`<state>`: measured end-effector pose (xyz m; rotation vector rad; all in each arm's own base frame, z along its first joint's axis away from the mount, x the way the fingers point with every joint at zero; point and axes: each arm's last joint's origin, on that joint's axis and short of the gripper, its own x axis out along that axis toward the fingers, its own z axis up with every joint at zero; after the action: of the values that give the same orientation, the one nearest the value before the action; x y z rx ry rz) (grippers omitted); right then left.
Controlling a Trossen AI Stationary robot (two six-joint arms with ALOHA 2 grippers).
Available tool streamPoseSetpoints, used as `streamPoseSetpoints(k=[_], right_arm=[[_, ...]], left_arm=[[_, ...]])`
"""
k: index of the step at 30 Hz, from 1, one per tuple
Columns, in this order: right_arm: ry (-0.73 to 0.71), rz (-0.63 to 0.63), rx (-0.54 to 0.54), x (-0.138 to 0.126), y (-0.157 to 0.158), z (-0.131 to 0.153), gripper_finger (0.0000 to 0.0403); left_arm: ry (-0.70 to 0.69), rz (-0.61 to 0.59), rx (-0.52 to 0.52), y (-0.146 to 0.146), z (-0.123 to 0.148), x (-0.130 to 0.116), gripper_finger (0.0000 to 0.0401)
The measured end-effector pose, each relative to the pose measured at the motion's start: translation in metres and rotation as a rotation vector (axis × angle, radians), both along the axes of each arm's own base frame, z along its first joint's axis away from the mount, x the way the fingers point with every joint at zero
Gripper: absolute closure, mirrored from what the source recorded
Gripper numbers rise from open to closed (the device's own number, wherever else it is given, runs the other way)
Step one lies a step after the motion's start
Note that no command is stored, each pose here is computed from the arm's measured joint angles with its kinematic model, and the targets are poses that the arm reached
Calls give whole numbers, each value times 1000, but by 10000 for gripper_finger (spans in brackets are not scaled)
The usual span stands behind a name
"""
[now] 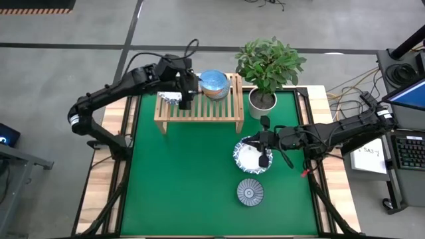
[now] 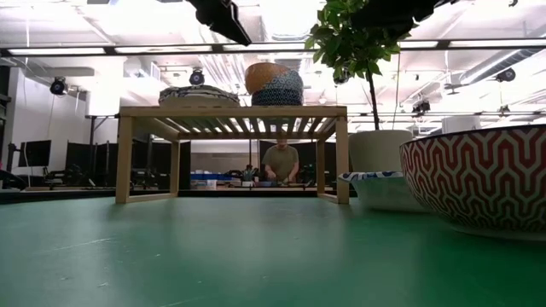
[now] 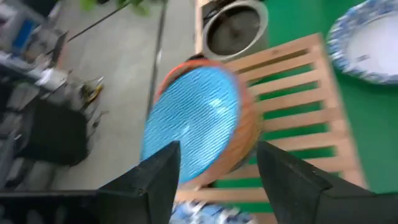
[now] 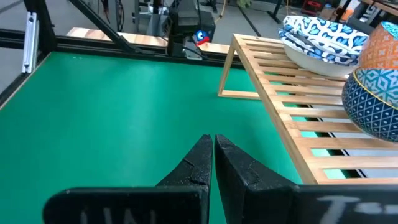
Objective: Place and stack bowls onto a shelf
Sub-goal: Stack the light blue bowl on top of the orange bowl on the shelf
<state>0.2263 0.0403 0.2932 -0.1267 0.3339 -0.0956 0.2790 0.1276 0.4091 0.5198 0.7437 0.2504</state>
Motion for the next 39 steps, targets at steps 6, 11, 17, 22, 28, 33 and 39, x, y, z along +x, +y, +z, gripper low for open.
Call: streamPoseSetpoints(k=[6,11,17,22,28,33,39], right_arm=[[-4,-5,16,0,0,0,394],[-5,-4,17,0,0,0,394],[-5,-2,10,0,0,0,394],[-3,1,2,0,0,0,394],[-3,2,0,0,0,0,394],[-3,2,2,0,0,0,394],[-2,4,-4,0,0,0,394]], left_arm=[[12,85,13,14,-4,-6,314],[24,118,-9,24,-19,-4,388],[6,121,-5,26,-28,0,395],[2,134,-21,28,-32,0,398],[1,159,-57,32,-40,7,400],[22,165,-77,36,-51,16,401],[2,174,-88,37,-51,18,401]])
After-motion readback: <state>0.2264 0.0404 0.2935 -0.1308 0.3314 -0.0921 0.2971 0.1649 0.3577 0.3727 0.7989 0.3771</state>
